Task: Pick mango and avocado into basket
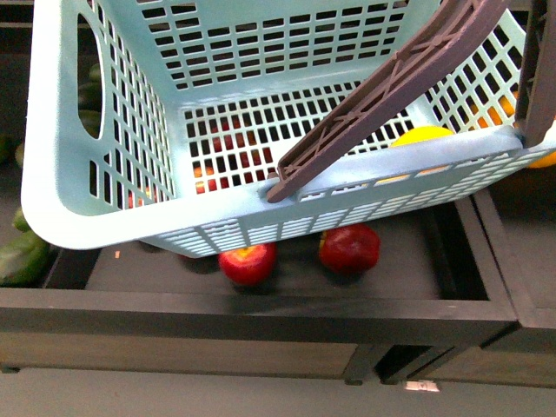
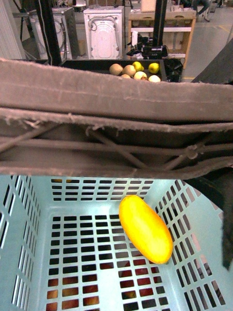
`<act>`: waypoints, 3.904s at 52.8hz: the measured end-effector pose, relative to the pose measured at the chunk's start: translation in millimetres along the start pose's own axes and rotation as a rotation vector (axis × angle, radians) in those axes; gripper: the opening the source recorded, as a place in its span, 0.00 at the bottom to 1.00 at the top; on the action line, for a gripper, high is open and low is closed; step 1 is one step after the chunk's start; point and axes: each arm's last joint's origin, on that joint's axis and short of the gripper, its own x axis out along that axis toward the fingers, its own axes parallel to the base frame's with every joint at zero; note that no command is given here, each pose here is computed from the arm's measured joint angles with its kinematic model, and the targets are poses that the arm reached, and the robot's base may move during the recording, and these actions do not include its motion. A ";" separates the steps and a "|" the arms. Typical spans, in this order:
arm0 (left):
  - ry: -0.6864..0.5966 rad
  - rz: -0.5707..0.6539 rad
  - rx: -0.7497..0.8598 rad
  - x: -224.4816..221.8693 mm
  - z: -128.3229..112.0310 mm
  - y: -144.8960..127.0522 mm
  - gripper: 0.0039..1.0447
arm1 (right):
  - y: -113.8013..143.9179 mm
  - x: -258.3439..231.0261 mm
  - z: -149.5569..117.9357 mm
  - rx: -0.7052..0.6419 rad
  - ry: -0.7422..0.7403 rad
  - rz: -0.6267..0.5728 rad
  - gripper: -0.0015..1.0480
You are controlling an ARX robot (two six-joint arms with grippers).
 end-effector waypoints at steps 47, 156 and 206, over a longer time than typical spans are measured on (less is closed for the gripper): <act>-0.028 0.022 0.005 -1.5 4.8 4.0 0.15 | 0.2 -0.8 -1.7 0.000 0.006 0.004 0.92; -0.026 0.019 0.009 -1.5 4.2 3.4 0.15 | -81.5 309.8 -172.3 -0.532 1.013 0.194 0.92; -0.024 0.018 0.008 -1.5 4.1 3.3 0.15 | -58.5 356.6 -205.4 -0.521 1.073 0.216 0.92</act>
